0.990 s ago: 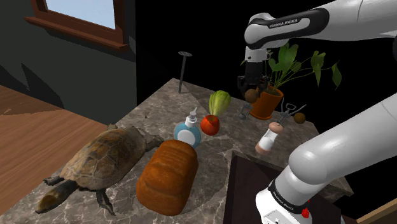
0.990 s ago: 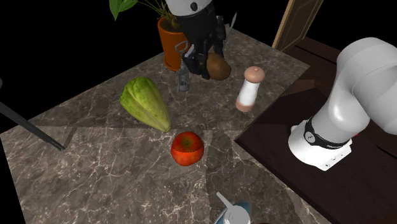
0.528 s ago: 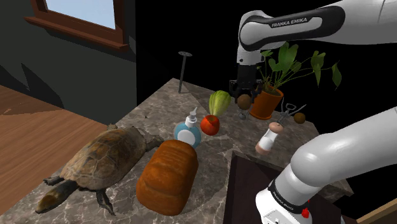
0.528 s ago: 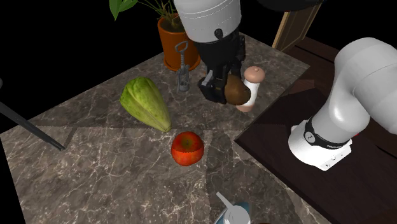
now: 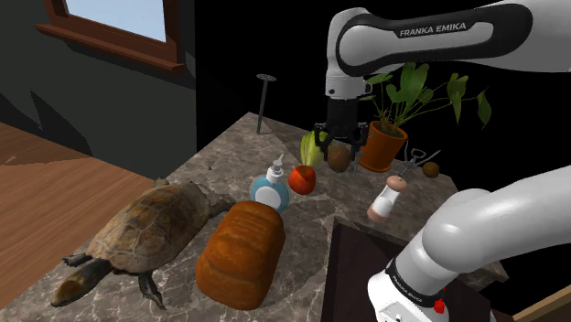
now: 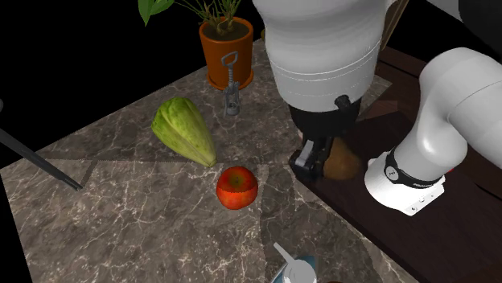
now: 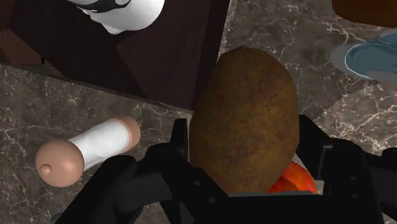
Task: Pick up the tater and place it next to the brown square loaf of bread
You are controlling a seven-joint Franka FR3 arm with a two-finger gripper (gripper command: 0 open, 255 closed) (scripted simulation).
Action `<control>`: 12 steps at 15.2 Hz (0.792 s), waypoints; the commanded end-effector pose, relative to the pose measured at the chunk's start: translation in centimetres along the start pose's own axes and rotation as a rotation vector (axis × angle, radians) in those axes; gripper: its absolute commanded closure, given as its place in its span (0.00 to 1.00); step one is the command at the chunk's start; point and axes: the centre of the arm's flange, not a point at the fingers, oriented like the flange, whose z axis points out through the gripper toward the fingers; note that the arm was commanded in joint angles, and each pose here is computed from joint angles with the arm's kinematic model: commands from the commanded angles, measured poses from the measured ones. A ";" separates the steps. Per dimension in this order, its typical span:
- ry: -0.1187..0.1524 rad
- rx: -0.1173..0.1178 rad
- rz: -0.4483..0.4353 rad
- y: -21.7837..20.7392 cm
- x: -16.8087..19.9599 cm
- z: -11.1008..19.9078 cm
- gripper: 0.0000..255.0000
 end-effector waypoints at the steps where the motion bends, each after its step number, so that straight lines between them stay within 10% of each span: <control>1: -0.001 0.000 0.001 -1.6 -2.3 0.4 1.00; 12: -0.001 0.000 0.001 -9.3 -14.6 0.9 1.00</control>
